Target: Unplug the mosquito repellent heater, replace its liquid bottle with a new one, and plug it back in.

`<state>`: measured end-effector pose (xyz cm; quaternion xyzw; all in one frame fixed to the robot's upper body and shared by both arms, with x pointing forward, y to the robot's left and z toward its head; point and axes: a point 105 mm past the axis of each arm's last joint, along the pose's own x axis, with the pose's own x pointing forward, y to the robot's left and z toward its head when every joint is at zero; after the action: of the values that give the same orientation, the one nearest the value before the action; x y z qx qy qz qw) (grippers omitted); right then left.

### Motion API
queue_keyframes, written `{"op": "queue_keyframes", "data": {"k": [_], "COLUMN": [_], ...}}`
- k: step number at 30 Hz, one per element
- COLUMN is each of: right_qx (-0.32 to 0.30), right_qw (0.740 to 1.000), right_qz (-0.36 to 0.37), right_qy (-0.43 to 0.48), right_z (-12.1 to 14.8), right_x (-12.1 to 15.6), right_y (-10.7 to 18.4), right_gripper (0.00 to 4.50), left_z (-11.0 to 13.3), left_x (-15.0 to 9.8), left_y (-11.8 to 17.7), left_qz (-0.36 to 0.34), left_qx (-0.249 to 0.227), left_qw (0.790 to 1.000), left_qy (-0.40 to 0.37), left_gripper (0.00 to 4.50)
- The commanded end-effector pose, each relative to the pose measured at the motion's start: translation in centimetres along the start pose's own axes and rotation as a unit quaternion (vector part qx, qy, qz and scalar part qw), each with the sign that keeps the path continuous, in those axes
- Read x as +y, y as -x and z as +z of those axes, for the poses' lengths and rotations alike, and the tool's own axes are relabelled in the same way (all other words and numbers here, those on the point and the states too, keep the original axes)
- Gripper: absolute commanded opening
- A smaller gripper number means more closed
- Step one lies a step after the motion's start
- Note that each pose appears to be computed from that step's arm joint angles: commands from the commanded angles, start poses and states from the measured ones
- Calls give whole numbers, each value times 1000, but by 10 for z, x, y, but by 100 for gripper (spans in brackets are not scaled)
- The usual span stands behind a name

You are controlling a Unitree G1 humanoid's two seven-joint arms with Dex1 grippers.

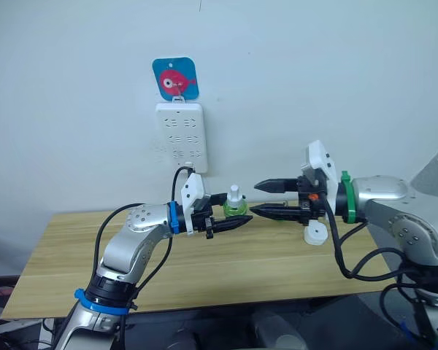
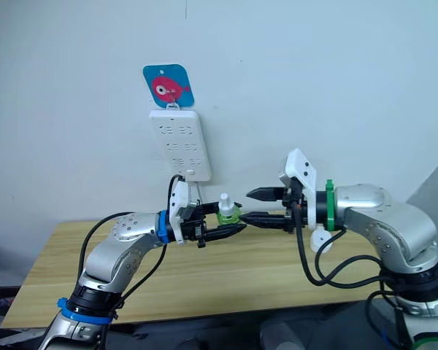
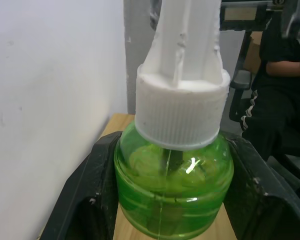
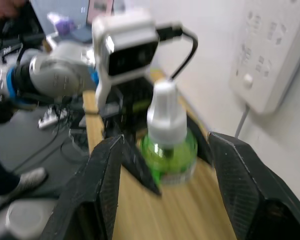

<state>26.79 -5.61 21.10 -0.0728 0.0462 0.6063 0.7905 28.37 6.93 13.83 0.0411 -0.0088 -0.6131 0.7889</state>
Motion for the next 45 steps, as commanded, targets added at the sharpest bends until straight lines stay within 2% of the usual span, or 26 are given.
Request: {"op": "queue_keyframes", "data": {"k": [1,8,11,16,17,20,25,28,31,36,41,45], "right_qx": [-22,-22,-22,-30,-32,-52,-149,-161,-134,-52,-7,17], "right_qw": [1000,1000,1000,999,999,998,989,986,983,968,953,936], "right_qz": [-8,14,17,30,32,38,0,-40,-126,-246,-303,-349], "right_qy": [19,8,6,9,11,15,7,-2,-7,-10,-15,-40], "right_z": [11,6,6,11,12,21,62,63,29,-74,-138,-174], "right_x": [-2,1,2,6,7,8,-7,-18,-40,-63,-80,-96], "right_y": [-11,-28,-29,-28,-27,-25,-7,3,4,-8,-21,-30], "right_gripper": [276,276,218,43,30,31,31,31,31,31,31,31], "left_z": [14,14,14,13,13,12,1,-11,-28,-46,-47,-43], "left_x": [-2,-2,-3,-3,-3,-3,3,6,8,-4,-16,-22], "left_y": [-1,-3,-3,-2,-1,-1,8,18,38,67,74,77], "left_qz": [-8,-10,-9,-8,-8,-6,18,33,59,77,80,83], "left_qx": [-15,-14,-14,-13,-12,-10,7,28,62,110,122,124], "left_qw": [999,999,999,999,999,1000,1000,999,996,991,989,989], "left_qy": [-29,-31,-31,-30,-29,-28,-16,-10,-1,13,20,22], "left_gripper": [232,232,232,232,232,232,232,232,232,232,232,232]}}
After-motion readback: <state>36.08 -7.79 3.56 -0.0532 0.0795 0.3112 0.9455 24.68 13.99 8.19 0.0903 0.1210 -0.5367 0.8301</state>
